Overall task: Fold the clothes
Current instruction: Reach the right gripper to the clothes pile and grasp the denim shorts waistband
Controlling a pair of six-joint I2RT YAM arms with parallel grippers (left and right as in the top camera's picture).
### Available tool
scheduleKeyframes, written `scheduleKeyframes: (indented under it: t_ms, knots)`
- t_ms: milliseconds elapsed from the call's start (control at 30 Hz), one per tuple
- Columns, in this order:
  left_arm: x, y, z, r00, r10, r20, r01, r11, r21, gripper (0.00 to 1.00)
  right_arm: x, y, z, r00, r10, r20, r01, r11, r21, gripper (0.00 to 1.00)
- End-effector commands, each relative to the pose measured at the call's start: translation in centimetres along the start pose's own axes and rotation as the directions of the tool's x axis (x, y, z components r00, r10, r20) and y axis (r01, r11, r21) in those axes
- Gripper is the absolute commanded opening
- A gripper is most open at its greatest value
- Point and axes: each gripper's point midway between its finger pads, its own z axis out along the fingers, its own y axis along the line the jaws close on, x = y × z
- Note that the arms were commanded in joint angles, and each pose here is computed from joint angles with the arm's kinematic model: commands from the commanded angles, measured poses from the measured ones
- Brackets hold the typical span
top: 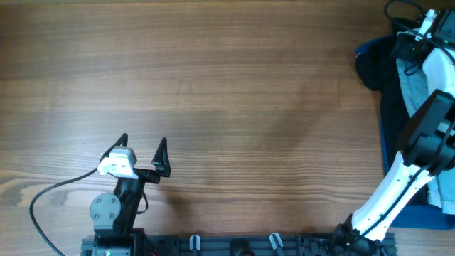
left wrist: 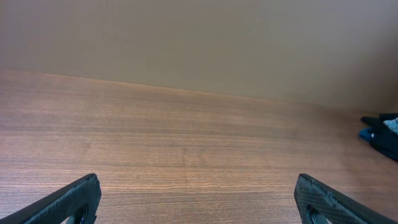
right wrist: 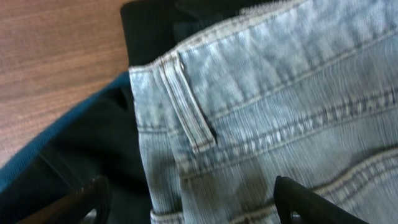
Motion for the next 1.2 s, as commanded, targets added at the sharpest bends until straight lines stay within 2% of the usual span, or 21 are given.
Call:
scheduleKeyframes:
  t_ms: [0, 100, 200, 467, 567, 800, 1000, 1167]
  knots:
    - [0.2, 0.0, 0.0, 1.000, -0.005, -0.002, 0.005, 1.000, 0.003, 1.00, 0.8, 2.3, 1.7, 1.000, -0.026, -0.013, 0.026, 0.999, -0.042, 0.79]
    - [0.2, 0.0, 0.0, 1.000, -0.005, -0.002, 0.005, 1.000, 0.003, 1.00, 0.3, 3.8, 1.6, 0.997, -0.075, 0.006, 0.075, 0.996, -0.055, 0.77]
    - [0.2, 0.0, 0.0, 1.000, -0.005, -0.002, 0.005, 1.000, 0.003, 1.00, 0.4, 3.9, 1.7, 0.996, -0.092, -0.006, 0.092, 0.996, 0.005, 0.77]
    - [0.2, 0.0, 0.0, 1.000, -0.005, -0.002, 0.005, 1.000, 0.003, 1.00, 0.4, 1.8, 1.7, 0.996, -0.092, -0.020, 0.094, 0.984, 0.150, 0.82]
    - [0.2, 0.0, 0.0, 1.000, -0.005, -0.002, 0.005, 1.000, 0.003, 1.00, 0.7, 1.8, 1.7, 0.996, -0.089, -0.030, 0.093, 0.985, 0.147, 0.75]
    - [0.2, 0.0, 0.0, 1.000, -0.005, -0.002, 0.005, 1.000, 0.003, 1.00, 2.9, 2.0, 3.1, 0.993, -0.094, -0.077, 0.104, 0.985, 0.140, 0.73]
    - [0.2, 0.0, 0.0, 1.000, -0.005, -0.002, 0.005, 1.000, 0.003, 1.00, 3.3, 1.7, 3.4, 0.992, -0.093, -0.085, 0.104, 0.984, 0.143, 0.50]
    - [0.2, 0.0, 0.0, 1.000, -0.005, -0.002, 0.005, 1.000, 0.003, 1.00, 3.6, 0.0, 3.5, 0.993, -0.070, -0.094, 0.084, 0.984, 0.158, 0.50]
